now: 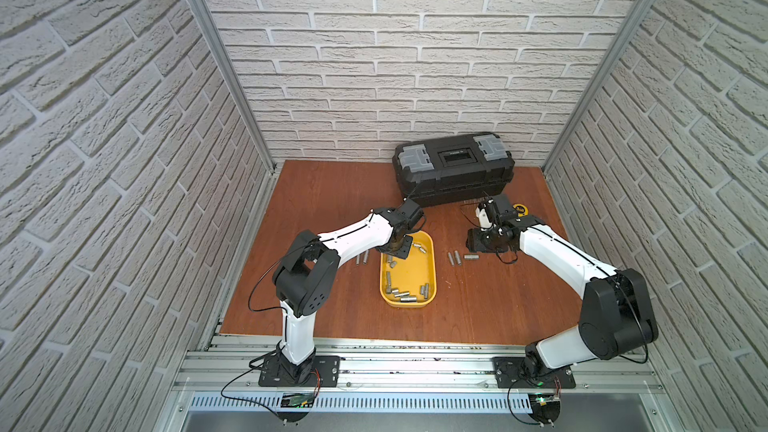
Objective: Take out the socket from the storage box
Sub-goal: Place the socket head at the center of the board, then pick up the socket head from the storage box.
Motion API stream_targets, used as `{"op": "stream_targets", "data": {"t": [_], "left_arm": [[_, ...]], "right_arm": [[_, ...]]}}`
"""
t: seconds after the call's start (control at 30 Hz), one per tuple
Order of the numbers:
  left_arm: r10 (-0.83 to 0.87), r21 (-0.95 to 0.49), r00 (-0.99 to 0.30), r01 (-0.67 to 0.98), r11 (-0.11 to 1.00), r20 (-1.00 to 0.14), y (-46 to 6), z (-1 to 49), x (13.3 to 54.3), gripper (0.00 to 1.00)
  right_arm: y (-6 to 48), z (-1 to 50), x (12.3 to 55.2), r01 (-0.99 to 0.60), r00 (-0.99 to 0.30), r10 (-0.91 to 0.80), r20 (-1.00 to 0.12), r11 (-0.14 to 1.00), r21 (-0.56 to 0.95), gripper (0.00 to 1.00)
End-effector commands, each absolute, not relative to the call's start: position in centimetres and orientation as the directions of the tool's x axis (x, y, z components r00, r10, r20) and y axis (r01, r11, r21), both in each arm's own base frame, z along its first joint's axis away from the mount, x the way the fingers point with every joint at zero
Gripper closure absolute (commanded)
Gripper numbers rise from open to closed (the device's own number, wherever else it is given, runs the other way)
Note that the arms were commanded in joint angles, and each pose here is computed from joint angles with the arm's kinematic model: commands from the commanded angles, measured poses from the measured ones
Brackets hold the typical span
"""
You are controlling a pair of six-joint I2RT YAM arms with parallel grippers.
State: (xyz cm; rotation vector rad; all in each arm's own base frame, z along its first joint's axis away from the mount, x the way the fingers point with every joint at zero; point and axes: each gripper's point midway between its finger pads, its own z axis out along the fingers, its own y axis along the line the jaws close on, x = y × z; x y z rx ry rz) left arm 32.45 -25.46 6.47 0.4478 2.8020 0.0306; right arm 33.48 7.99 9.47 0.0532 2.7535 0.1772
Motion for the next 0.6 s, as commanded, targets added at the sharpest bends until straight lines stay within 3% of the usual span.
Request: {"op": "stream_targets", "data": {"t": [0.0,0.57], "left_arm": [[0.264,0.111,-0.924,0.242,0.964,-0.278,-24.7,6.1,32.5,0.46],[0.179,0.149,-0.95,0.144,0.978,-0.256,-24.1,3.9,32.3,0.45]], "right_arm": [[7.9,9.9,33.3,-0.002,-0.92,0.053,-0.389,0.99,0.14,0.39],[8.1,8.8,33.1,0.001,-0.927,0.056,-0.372,0.989,0.147,0.41]]}}
